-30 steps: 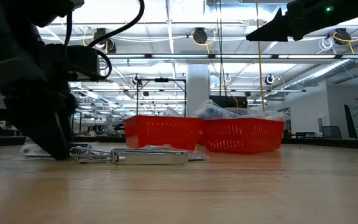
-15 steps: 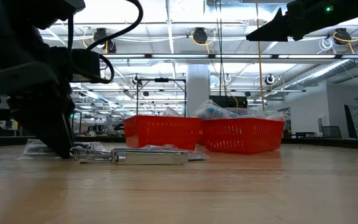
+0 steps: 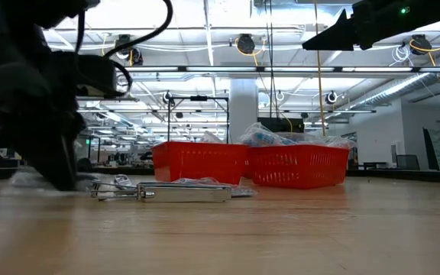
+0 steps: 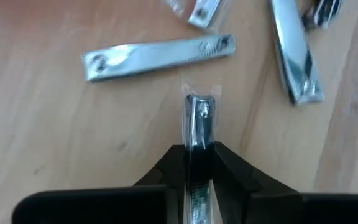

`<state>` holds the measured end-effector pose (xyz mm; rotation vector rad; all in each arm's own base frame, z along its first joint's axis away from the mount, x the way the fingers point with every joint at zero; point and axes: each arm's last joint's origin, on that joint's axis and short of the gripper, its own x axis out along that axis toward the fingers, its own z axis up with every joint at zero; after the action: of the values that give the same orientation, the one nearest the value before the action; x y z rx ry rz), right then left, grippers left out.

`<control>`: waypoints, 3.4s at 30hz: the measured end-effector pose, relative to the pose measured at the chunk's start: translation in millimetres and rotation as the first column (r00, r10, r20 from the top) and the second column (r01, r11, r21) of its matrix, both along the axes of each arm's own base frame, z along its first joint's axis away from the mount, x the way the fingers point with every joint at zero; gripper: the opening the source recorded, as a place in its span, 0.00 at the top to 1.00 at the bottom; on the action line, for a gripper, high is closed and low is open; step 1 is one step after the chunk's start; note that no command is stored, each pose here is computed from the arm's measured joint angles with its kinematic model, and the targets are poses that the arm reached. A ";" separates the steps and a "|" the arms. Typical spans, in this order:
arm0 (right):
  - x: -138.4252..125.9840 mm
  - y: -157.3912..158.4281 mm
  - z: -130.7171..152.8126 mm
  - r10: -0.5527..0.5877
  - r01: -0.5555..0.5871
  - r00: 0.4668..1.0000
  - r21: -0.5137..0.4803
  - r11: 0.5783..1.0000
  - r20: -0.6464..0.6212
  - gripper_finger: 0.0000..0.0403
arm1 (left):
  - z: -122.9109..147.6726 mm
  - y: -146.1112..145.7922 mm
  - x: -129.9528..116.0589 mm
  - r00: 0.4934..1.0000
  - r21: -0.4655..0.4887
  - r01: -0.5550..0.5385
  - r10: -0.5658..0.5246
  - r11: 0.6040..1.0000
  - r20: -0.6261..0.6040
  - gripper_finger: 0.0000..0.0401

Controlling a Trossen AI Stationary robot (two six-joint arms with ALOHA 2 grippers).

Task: Pick & Place Travel size toiletries
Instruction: Put the silver nail cutter into the bottom left red bin

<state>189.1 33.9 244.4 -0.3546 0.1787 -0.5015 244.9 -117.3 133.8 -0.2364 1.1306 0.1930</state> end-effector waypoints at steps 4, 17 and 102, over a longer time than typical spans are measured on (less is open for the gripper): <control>0.0 0.0 0.1 0.000 0.000 1.000 0.000 1.000 0.002 0.47 | 14.5 1.7 -5.6 1.000 -0.008 0.015 -0.014 1.000 0.022 0.91; 0.0 0.0 0.5 0.000 0.000 1.000 -0.005 1.000 0.000 0.47 | 113.9 28.7 -24.9 0.768 -0.031 -0.297 0.259 0.954 0.586 0.87; 0.0 -0.1 0.5 -0.003 0.003 1.000 0.000 1.000 0.003 0.47 | 31.2 74.7 65.4 0.733 -0.138 -0.412 0.418 0.901 0.536 0.84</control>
<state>189.1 33.9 244.8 -0.3534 0.1760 -0.5049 310.3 -42.6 165.0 -0.5223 0.4770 0.4858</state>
